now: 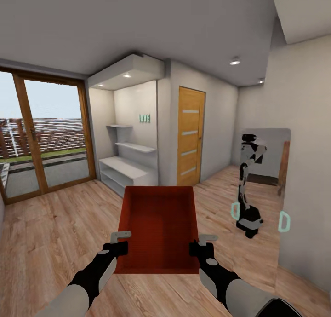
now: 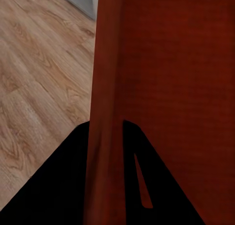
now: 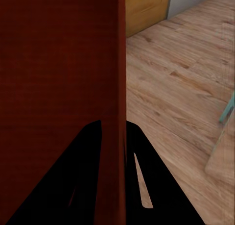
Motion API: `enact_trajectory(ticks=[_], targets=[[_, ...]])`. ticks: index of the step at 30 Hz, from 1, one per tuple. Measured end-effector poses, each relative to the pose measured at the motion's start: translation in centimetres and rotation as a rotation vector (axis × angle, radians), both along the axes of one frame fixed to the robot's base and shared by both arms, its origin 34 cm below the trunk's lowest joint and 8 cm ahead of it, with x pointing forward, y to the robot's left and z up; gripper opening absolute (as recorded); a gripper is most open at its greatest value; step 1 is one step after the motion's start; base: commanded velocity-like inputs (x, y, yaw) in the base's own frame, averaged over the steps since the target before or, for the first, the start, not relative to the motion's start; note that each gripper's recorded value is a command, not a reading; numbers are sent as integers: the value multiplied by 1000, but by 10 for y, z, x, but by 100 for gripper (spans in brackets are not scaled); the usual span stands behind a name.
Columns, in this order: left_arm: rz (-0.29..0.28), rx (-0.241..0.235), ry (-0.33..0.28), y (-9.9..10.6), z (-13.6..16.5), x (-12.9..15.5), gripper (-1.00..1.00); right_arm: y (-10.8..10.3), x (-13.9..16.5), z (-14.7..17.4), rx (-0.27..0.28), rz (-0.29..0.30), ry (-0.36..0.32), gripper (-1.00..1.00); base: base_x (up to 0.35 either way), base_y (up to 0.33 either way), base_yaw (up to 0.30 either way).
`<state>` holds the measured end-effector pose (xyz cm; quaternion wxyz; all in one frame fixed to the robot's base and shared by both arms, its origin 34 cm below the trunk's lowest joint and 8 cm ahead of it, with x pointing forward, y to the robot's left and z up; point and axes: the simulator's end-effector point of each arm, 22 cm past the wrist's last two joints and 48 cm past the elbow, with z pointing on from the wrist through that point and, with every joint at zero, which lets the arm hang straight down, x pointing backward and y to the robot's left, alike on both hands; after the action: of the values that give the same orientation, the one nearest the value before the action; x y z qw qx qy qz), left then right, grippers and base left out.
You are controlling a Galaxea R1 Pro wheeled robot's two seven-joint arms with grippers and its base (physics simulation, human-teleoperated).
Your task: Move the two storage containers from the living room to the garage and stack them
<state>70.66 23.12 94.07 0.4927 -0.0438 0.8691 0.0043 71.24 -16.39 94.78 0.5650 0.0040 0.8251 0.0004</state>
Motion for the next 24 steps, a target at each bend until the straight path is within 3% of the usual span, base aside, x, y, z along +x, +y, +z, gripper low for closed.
enact_trajectory(ticks=[24], targets=[[0,0,1,0,0,0,-100,0,0,0,0,0,1,-100,322,1,-1]])
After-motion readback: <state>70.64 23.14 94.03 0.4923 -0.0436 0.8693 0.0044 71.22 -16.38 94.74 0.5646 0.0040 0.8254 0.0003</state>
